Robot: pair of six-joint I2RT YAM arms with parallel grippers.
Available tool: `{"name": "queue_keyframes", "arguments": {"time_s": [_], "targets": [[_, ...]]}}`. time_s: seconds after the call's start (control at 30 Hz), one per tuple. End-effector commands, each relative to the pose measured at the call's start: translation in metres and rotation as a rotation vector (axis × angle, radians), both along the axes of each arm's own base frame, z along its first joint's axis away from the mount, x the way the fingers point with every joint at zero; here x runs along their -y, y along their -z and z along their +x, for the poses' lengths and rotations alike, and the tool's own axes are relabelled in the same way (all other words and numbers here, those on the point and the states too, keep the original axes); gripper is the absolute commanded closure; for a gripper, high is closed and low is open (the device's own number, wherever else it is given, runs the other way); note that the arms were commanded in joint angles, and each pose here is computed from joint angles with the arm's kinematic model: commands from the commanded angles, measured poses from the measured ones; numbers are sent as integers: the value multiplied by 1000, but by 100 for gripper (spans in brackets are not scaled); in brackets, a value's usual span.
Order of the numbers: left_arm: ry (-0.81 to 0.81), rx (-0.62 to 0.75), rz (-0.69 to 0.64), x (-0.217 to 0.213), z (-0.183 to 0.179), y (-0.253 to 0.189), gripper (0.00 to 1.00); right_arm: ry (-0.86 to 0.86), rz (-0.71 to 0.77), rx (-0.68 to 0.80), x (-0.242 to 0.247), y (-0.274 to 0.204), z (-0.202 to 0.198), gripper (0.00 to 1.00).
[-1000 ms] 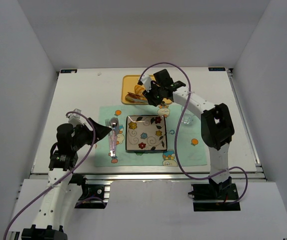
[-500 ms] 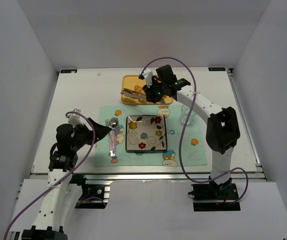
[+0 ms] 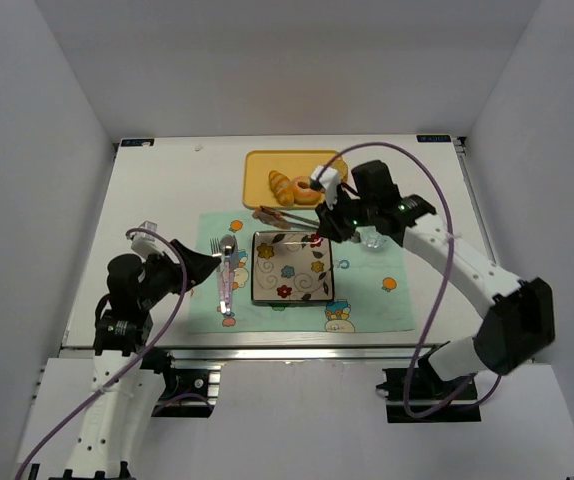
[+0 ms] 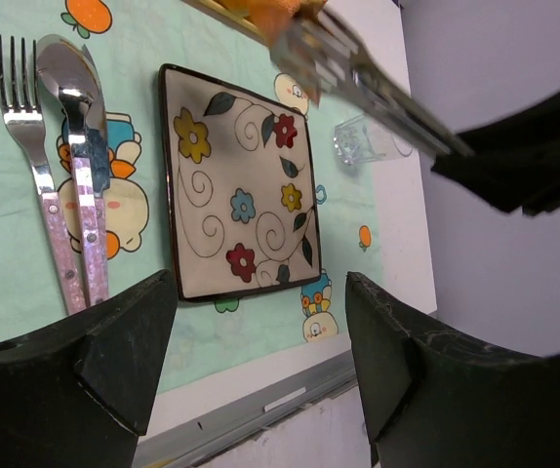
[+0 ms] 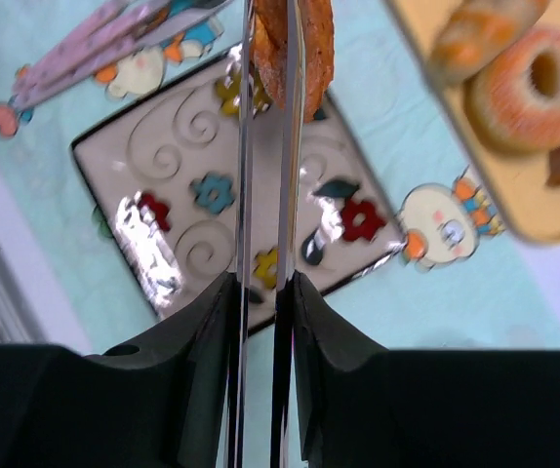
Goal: Place the bread
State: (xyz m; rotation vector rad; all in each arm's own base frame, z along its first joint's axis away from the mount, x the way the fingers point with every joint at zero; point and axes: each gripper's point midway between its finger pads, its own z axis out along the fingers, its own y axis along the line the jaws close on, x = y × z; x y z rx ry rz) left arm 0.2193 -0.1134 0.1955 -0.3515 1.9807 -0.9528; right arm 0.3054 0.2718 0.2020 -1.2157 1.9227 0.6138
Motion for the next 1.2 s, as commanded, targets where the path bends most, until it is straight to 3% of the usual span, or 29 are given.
{"name": "queue_keyframes", "arguments": {"time_s": [0.0,0.43,0.6,0.7,0.9,1.17], "targets": [[-2,22,7,-1,-4,-8,20,-21,8,5,20,-1,-37,76],[-30,42,-22,-3,-22,-16,20,-11,-93,-84,52,68,-70,71],[-44,39,-31,-4,-29,-17,20,-11,-96,-73,51,65,-66,48],[-49,46,-32,-5,-31,-19,21,-5,-87,-64,52,59,-65,42],[-48,51,-35,-5,-32,-20,20,22,-38,-62,58,42,-62,43],[-42,52,-46,-3,-30,-20,20,135,144,-62,73,-20,-29,52]]}}
